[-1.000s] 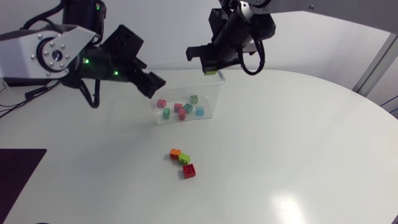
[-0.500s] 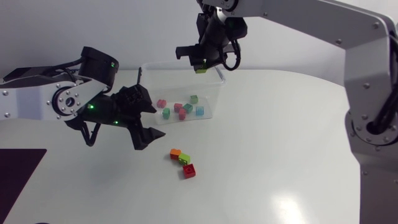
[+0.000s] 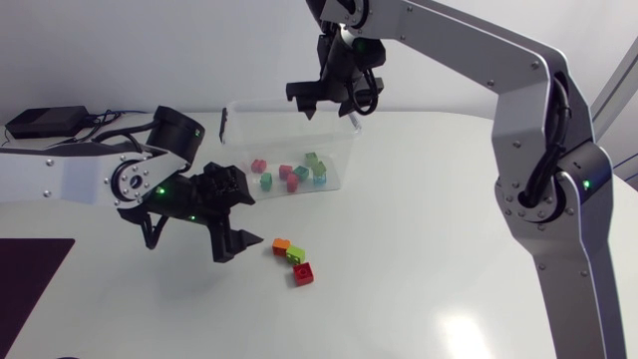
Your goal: Place the duplo bricks in the container
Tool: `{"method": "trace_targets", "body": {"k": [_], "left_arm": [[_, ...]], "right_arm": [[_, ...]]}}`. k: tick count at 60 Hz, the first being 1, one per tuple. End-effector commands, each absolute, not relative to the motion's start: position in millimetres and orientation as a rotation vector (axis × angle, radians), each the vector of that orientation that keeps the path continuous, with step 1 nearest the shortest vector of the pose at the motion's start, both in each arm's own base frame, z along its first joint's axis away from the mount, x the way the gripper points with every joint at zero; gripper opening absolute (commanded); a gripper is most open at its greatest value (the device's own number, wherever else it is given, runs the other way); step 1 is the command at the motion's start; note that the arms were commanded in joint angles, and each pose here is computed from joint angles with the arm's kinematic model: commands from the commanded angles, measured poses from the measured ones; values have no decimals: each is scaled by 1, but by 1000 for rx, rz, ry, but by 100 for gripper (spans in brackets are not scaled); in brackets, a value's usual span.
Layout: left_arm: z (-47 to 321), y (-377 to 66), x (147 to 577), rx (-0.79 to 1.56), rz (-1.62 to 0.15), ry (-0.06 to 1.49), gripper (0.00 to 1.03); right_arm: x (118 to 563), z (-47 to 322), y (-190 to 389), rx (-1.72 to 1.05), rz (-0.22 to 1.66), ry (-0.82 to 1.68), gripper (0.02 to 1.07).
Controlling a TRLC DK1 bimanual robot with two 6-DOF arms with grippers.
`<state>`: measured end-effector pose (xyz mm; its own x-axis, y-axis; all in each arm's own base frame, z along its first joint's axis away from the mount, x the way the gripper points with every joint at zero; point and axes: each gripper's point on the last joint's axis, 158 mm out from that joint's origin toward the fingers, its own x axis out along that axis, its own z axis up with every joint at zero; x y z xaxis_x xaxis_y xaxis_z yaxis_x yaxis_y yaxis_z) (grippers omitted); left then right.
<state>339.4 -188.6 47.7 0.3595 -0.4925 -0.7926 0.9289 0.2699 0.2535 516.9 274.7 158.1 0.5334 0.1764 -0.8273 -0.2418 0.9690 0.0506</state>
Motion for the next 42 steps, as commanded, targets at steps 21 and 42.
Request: {"method": "trace_targets", "body": {"k": [21,42], "left_arm": [[-6,-207,329,914,-1202,665,98],[-27,-225,322,954,-1274,683,92]], "right_arm": [[463,182,240,-58,236,1016,102],[379,144,242,-113,419,1083,102]]}}
